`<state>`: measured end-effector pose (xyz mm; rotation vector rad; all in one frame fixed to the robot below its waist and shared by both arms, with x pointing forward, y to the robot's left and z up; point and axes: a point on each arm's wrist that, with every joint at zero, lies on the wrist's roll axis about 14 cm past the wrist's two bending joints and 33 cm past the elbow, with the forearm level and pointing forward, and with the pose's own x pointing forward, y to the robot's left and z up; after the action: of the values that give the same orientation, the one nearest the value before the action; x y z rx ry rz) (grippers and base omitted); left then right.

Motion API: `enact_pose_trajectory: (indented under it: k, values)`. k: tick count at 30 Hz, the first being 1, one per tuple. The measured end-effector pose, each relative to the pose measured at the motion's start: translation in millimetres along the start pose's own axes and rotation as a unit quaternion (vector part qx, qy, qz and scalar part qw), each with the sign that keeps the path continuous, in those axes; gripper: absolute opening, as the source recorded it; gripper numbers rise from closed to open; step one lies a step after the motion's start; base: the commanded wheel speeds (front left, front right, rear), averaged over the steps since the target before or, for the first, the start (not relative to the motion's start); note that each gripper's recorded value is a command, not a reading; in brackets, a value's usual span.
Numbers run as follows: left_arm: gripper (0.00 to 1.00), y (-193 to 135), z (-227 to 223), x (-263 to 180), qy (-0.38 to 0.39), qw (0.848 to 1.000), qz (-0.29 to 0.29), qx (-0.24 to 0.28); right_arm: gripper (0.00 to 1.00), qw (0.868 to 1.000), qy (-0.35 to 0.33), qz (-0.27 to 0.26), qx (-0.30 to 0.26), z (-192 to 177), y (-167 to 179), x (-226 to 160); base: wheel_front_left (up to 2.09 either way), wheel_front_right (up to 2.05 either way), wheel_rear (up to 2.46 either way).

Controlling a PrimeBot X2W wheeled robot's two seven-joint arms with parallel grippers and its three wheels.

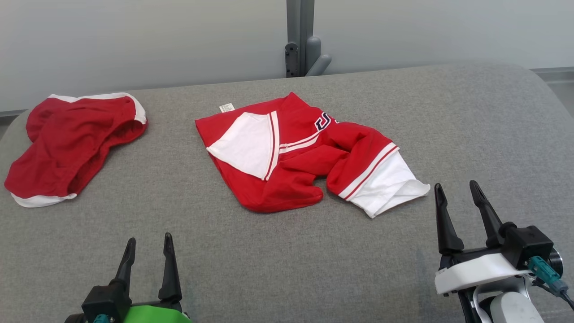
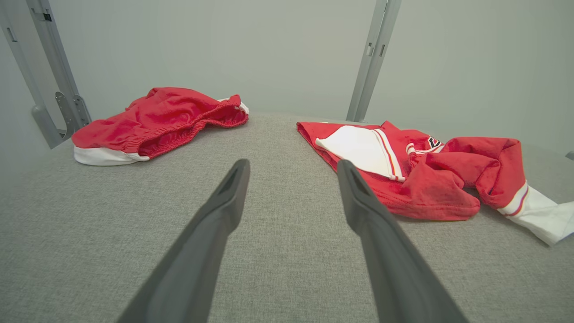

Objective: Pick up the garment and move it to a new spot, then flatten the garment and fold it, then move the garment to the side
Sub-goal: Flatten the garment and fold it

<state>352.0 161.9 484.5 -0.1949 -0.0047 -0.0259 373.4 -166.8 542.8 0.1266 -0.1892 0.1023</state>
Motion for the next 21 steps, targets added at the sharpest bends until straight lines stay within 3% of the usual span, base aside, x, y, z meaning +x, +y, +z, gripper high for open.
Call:
enact_pose_trajectory:
  k: [15, 21]
  values:
    - [1.0, 5, -3, 5, 0.005, 1.0, 0.013, -0.005, 1.0, 0.995, 0.086, -0.029, -0.033, -58, -27, 23, 0.0, 0.0, 0.0]
    - [1.0, 12, -4, 9, 0.006, 1.0, 0.024, -0.004, 1.0, 0.993, 0.103, -0.032, -0.044, -73, -30, 53, 0.0, 0.0, 0.0]
